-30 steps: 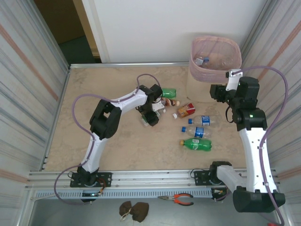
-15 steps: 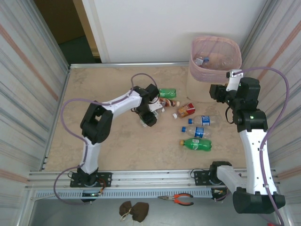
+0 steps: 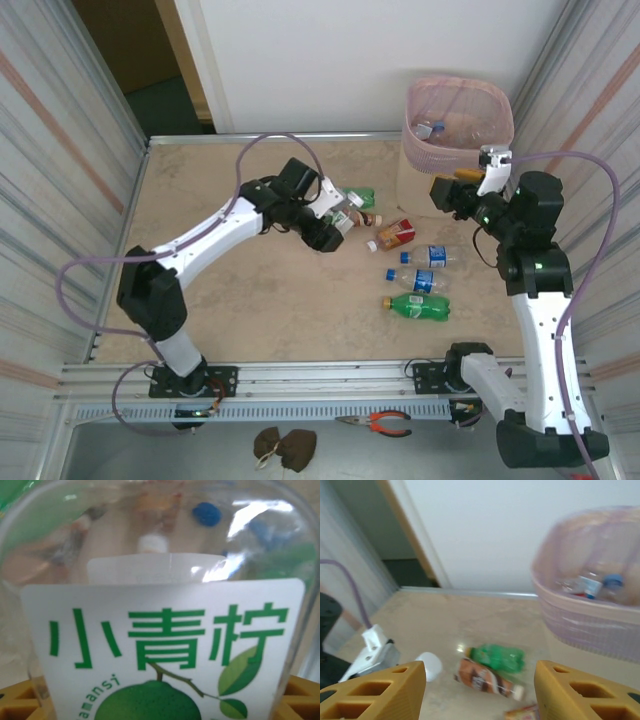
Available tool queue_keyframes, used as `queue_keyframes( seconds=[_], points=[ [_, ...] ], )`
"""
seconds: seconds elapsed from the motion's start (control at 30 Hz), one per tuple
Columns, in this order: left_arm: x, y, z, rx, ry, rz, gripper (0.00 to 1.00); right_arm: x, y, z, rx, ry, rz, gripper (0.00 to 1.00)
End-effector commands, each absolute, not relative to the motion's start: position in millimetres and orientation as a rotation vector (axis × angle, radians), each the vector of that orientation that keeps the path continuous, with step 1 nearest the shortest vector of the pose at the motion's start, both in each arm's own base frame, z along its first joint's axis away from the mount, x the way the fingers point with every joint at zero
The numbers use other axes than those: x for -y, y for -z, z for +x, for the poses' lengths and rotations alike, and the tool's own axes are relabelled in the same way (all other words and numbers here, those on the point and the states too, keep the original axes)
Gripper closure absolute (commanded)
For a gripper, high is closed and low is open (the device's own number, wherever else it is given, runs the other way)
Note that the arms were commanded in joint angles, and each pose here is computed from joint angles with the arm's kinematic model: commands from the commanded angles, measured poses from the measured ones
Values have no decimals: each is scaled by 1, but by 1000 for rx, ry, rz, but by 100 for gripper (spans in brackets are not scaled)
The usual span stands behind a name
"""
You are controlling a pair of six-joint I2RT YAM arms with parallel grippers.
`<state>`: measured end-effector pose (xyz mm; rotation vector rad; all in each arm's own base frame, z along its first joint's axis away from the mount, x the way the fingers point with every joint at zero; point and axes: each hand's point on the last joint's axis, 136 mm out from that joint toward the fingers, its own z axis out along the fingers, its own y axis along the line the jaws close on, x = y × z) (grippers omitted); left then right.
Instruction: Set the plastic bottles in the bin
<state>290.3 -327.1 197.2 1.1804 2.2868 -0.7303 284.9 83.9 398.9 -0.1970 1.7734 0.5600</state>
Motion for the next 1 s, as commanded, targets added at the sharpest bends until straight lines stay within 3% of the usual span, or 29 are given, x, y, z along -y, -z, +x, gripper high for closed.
queue_keyframes(
  seconds=[0.0,0.33,0.43,0.53,0.7,0.97],
  points=[
    [352,-265,270,-2008,1051,1171,37,-117,-430,267,-1630,-731,-347,41],
    [362,-388,220,-1433,1420,1215,40,-188,-469,220,-1398,-970,-688,38],
    [359,-411,208,-1316,1464,1238,40,-200,-479,208,-1338,-996,-754,32],
    [358,-425,200,-1239,1499,1259,40,-209,-486,201,-1306,-1010,-796,24],
    [363,-437,179,-1130,1559,1340,40,-222,-489,193,-1285,-1057,-850,19],
    [371,-444,165,-1053,1580,1393,38,-232,-493,181,-1274,-1080,-880,25]
  ],
)
